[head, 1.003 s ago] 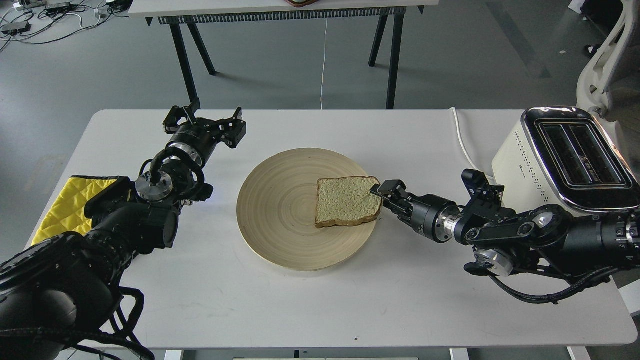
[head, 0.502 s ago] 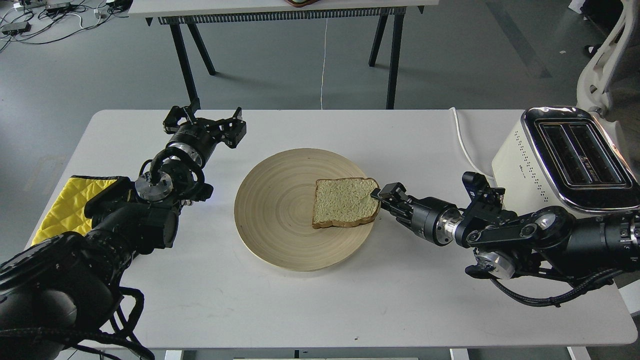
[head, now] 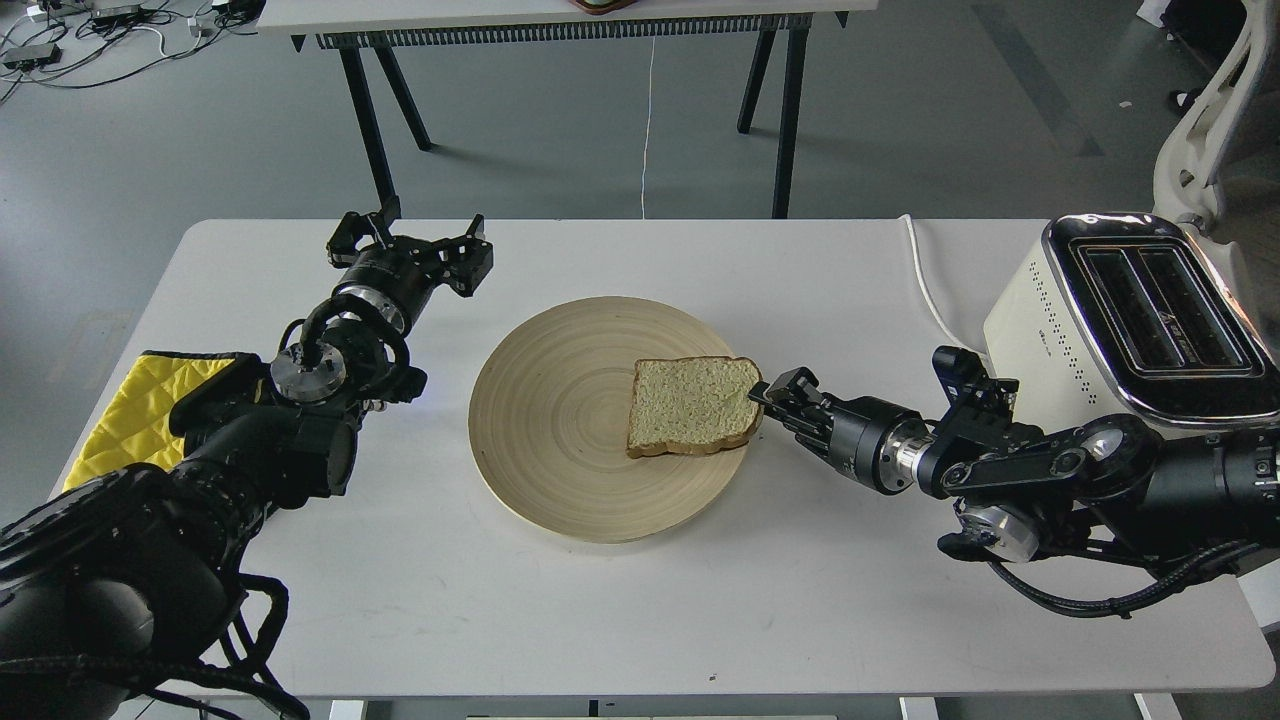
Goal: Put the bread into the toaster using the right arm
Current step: 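Lift the bread slice off the plate toward the toaster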
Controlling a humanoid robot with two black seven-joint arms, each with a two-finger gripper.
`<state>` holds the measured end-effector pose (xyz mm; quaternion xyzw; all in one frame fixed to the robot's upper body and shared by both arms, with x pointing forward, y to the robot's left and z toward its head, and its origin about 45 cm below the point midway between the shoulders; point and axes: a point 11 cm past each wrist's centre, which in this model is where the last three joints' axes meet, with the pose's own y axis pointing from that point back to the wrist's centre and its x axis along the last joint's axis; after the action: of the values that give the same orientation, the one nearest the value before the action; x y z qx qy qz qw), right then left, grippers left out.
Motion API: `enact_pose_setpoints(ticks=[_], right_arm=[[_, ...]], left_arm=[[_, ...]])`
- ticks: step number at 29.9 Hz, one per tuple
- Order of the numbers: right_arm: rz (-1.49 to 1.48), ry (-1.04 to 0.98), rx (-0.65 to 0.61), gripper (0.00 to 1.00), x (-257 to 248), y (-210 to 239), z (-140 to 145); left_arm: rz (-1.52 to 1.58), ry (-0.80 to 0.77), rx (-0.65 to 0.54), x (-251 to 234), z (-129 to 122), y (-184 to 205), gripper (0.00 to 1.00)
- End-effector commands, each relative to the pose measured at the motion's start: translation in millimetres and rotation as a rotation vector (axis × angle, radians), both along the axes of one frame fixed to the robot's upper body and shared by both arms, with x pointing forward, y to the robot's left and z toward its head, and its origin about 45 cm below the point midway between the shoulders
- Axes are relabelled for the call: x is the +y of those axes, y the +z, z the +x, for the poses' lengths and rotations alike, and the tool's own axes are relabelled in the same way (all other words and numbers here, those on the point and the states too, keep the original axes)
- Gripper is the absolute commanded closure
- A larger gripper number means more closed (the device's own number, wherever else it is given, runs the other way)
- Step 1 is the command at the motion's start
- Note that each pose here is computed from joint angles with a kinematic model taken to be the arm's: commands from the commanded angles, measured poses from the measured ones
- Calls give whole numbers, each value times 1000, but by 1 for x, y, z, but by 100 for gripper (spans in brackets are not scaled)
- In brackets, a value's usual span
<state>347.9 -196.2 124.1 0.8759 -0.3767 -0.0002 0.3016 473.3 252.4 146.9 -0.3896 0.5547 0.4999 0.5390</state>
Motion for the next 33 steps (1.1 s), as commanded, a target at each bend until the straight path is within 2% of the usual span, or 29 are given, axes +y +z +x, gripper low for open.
enact_pose_setpoints(ticks=[1, 13, 21, 28, 33], right_arm=[[15, -7, -10, 92, 3, 4, 4], [81, -39, -101, 98, 11, 41, 32], [78, -42, -170, 98, 7, 71, 49], [60, -17, -279, 98, -15, 139, 58], [-102, 43, -385, 98, -57, 189, 55]], left_arm=[[0, 1, 0, 0, 0, 0, 0], [0, 1, 0, 0, 0, 0, 0], [0, -1, 0, 0, 0, 0, 0], [0, -1, 0, 0, 0, 0, 0], [0, -1, 0, 0, 0, 0, 0]])
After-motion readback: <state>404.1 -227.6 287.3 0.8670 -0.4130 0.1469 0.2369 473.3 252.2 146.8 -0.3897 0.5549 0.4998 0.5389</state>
